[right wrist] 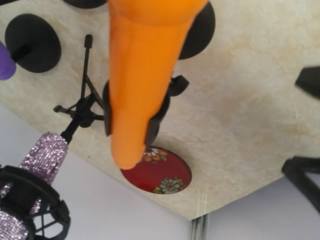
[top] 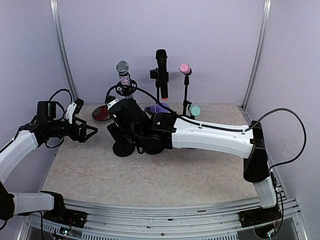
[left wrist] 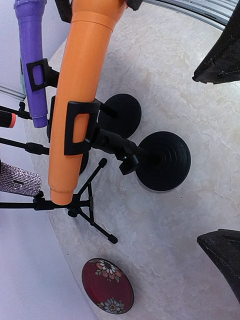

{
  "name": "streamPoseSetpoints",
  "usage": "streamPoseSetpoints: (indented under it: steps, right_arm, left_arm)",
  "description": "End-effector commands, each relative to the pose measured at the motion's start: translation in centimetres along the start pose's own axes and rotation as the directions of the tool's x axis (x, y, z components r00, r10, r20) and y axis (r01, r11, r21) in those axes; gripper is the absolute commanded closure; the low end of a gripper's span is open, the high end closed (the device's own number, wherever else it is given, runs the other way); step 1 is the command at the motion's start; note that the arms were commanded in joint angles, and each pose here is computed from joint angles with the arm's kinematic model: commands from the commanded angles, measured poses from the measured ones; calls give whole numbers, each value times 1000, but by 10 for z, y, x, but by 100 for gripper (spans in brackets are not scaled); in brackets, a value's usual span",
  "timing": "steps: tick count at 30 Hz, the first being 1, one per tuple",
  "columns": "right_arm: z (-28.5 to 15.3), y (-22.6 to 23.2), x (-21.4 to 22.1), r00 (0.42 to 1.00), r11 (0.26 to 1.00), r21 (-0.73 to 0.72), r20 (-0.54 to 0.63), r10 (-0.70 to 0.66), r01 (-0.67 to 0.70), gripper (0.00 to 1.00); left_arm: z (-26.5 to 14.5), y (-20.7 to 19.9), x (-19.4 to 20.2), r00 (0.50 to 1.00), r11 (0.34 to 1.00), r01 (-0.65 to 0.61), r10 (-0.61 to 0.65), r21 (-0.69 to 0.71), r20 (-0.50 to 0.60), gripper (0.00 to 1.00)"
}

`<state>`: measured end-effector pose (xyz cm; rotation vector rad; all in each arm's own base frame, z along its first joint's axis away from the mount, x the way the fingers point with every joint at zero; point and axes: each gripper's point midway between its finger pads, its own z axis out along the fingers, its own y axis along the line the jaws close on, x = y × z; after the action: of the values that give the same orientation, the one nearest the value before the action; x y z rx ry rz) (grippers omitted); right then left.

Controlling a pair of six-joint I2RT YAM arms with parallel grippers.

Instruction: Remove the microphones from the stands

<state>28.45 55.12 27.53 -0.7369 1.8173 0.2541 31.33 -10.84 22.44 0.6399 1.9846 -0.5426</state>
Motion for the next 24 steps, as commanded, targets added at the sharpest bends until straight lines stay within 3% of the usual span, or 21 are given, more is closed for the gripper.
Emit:
streamPoseSetpoints:
  steps: [1,4,7,10,19,24]
  right_arm:
    - [10,-11,2,999,998,17,-1,53,-53,38]
    - [15,-11,11,995,996,-16,-34,89,-90,36]
    - [19,-12,16,990,990,-53,-62,127,-130,21]
    - [23,-16,20,979,978,-86,-90,185,-192,18]
    - [21,-16,8,975,967,-125,-52,218,-223,39]
    - [22,-13,9,973,965,-127,-56,222,-228,57]
  left_arm:
    - [0,-8,-3,999,999,-32,32,-3,26,1]
    - [3,-11,-4,999,999,-44,44,-3,27,1]
    - [7,-14,-3,998,998,-55,55,12,22,1]
    - [15,-18,-4,998,997,-64,64,40,8,1]
    - [32,-28,-12,995,992,-100,101,80,-10,1]
    - [37,-21,-18,993,992,-116,116,49,8,1]
